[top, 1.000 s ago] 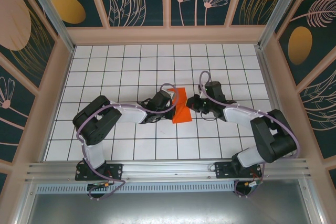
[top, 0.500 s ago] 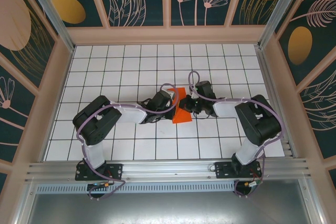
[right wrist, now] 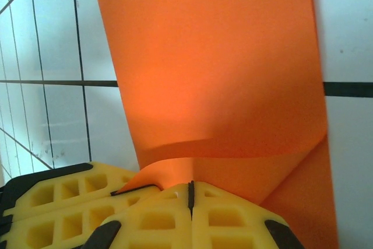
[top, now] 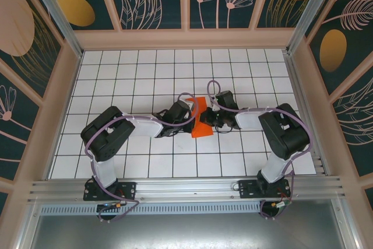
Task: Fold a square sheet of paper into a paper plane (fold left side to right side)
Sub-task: Fold the triangle a second time at the center of the table.
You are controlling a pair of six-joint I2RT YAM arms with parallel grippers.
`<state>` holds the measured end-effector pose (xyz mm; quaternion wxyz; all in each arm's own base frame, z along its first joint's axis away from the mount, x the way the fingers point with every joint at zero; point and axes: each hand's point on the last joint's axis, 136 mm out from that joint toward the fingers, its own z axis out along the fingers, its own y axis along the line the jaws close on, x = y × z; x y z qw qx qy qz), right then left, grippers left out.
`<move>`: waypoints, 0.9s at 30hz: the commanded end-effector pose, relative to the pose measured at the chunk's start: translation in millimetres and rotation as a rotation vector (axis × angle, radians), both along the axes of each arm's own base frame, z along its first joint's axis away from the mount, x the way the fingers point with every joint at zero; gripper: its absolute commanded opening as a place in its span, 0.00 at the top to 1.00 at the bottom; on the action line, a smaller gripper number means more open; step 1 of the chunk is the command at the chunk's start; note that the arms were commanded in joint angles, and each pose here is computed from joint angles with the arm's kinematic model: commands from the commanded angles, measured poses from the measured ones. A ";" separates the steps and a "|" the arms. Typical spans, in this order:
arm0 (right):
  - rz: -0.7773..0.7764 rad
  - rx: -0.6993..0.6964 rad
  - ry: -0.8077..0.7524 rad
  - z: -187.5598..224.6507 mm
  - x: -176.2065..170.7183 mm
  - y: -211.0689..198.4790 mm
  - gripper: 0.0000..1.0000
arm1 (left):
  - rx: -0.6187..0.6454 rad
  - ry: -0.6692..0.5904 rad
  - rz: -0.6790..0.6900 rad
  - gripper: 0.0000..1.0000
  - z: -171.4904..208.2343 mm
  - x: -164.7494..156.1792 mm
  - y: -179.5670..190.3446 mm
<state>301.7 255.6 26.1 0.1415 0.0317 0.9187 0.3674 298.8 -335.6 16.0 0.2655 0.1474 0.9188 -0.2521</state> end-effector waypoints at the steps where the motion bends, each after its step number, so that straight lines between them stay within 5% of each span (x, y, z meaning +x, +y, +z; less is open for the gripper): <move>1: 0.012 -0.057 -0.004 -8.5 1.9 -2.6 1.00 | 0.070 0.038 -0.001 1.00 -18.7 -7.3 14.9; 11: 0.004 -0.137 0.030 -23.8 -4.1 -14.9 1.00 | 0.059 0.025 0.000 1.00 -11.4 -5.3 13.5; 20: 0.009 -0.160 0.048 -28.9 -8.6 -18.7 1.00 | 0.024 -0.066 0.038 0.70 37.5 3.8 17.6; 27: 0.015 -0.154 0.044 -26.9 -7.0 -16.7 1.00 | -0.070 -0.062 -0.025 0.69 73.8 -9.4 8.2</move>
